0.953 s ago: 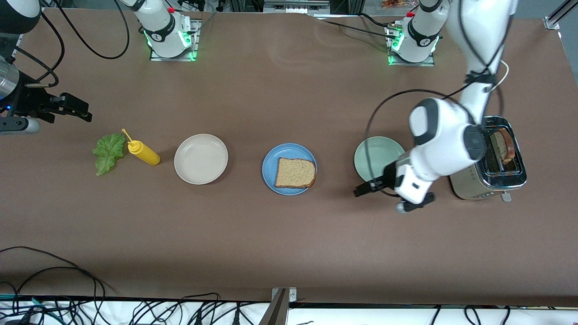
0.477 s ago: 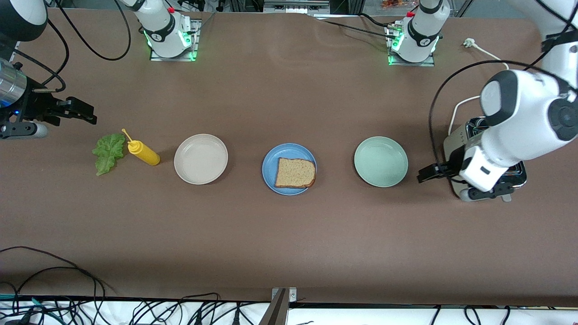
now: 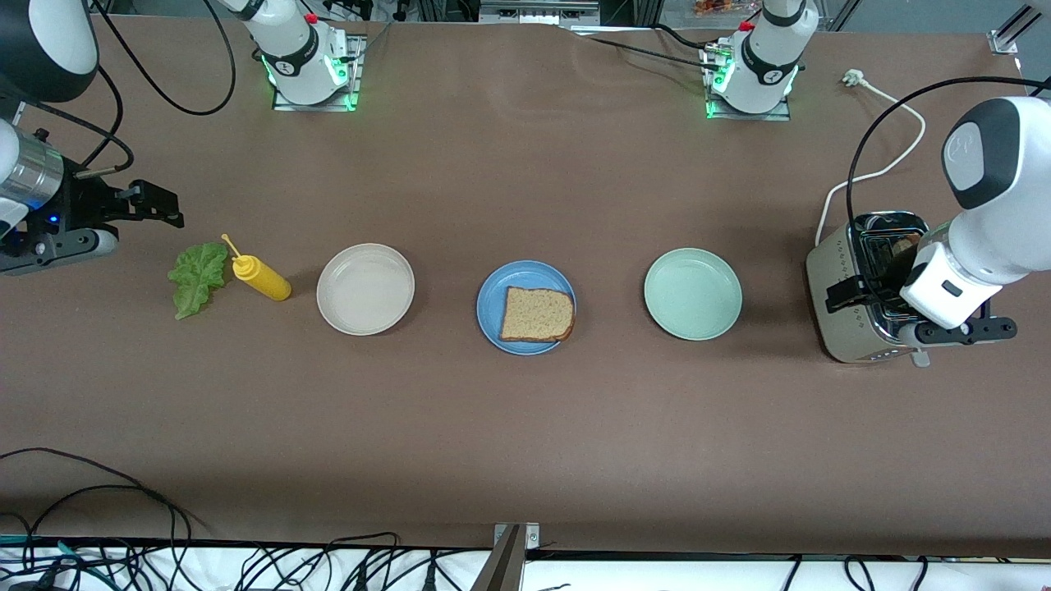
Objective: Make sandwich in blue plate with both arms
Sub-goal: 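Return the left gripper to the toaster while the right gripper reaches the lettuce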
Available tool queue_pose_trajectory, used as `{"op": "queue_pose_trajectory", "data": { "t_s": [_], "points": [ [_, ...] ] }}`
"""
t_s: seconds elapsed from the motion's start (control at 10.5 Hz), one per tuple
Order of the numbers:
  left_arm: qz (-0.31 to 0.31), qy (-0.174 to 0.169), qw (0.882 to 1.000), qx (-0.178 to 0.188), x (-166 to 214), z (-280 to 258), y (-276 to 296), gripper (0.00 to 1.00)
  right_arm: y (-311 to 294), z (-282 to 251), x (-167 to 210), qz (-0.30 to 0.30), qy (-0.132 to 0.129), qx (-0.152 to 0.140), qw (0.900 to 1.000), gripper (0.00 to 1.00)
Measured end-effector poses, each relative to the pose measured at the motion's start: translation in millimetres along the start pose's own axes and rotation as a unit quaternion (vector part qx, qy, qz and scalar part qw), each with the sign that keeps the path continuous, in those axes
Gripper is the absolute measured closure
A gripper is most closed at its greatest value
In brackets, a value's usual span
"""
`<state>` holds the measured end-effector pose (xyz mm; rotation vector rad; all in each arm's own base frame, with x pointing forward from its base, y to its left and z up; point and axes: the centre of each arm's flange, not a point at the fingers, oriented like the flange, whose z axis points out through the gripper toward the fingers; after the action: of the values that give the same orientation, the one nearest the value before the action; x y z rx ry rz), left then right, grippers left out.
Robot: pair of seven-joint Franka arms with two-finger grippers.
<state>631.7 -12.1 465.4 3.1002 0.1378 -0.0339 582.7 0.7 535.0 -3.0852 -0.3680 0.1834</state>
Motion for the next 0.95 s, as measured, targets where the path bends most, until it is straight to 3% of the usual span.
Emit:
{"op": "queue_pose_trajectory", "data": {
  "t_s": [0.38,0.67,0.95],
  "points": [
    [0.024,0.004,0.999,0.041,-13.1,-25.1,3.3,0.0,68.3,64.0,10.1,0.041,-0.053,-0.006,0.998,0.0],
    [0.031,0.0,0.999,0.042,-15.5,-25.2,10.7,0.0,159.2,157.9,11.9,0.033,-0.084,0.015,0.996,0.0],
    [0.036,-0.001,0.998,0.042,-16.5,-25.3,16.3,0.0,208.6,261.9,10.5,0.03,-0.102,0.06,0.993,0.0]
  ]
}}
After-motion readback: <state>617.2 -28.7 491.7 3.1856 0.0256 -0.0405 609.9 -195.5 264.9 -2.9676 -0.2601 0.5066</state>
